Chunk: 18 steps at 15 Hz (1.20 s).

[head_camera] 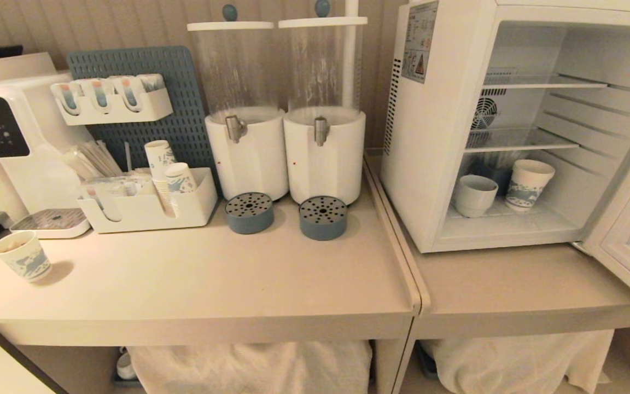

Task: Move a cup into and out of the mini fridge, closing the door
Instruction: Take the ceramic cup out of the freezer

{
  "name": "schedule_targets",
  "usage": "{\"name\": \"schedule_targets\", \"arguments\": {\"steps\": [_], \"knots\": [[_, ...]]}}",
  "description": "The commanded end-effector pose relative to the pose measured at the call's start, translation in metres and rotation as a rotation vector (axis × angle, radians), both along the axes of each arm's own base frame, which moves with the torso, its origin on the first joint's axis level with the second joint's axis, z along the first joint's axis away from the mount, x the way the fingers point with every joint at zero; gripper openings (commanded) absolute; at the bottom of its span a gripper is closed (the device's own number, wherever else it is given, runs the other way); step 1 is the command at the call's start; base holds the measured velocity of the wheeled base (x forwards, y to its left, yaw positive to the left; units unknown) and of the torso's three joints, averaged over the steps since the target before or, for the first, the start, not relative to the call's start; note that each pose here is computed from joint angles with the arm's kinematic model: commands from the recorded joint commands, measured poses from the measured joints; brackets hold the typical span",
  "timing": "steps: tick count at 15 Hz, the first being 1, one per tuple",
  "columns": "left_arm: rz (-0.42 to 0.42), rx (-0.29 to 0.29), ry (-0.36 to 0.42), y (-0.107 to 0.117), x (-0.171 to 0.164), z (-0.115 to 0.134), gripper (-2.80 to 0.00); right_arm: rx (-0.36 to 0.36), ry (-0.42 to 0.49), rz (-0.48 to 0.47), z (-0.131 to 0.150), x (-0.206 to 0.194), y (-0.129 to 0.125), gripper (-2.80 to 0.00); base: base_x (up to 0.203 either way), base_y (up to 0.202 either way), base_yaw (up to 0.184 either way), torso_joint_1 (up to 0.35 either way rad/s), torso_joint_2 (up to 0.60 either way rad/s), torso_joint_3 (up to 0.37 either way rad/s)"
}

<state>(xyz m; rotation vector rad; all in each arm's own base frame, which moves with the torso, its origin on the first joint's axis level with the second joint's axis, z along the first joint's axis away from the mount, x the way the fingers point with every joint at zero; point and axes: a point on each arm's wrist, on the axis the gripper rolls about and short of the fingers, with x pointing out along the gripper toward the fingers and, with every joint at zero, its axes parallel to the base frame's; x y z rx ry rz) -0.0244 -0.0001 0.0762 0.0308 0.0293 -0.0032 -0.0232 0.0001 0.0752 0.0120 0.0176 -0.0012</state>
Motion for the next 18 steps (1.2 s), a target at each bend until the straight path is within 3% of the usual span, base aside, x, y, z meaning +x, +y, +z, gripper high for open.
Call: {"name": "schedule_targets", "arguments": {"steps": [1, 4, 7, 12, 18], "knots": [[-0.001, 0.0, 0.0, 0.0, 0.0, 0.0, -2.8, -0.001, -0.011, 0.001, 0.003, -0.001, 0.0, -2.8, 0.0, 0.0, 0.0, 0.0, 0.0, 0.0], [0.0, -0.005, 0.0, 0.0, 0.0, 0.0, -2.8, 0.003, -0.108, 0.007, 0.04, -0.016, 0.0, -2.8, 0.0, 0.0, 0.0, 0.0, 0.0, 0.0], [0.0, -0.006, 0.0, 0.0, 0.0, 0.0, -2.8, 0.003, -0.137, 0.037, 0.095, -0.04, 0.001, -2.8, 0.0, 0.0, 0.0, 0.0, 0.0, 0.0], [0.0, -0.008, 0.0, 0.0, 0.0, 0.0, -2.8, 0.043, 0.077, 0.014, 0.148, -0.002, 0.001, -2.8, 0.0, 0.0, 0.0, 0.0, 0.0, 0.0], [0.002, -0.009, 0.0, 0.0, 0.0, 0.0, -2.8, 0.096, 0.275, -0.031, 0.162, 0.073, -0.001, -2.8, 0.0, 0.0, 0.0, 0.0, 0.0, 0.0]]}}
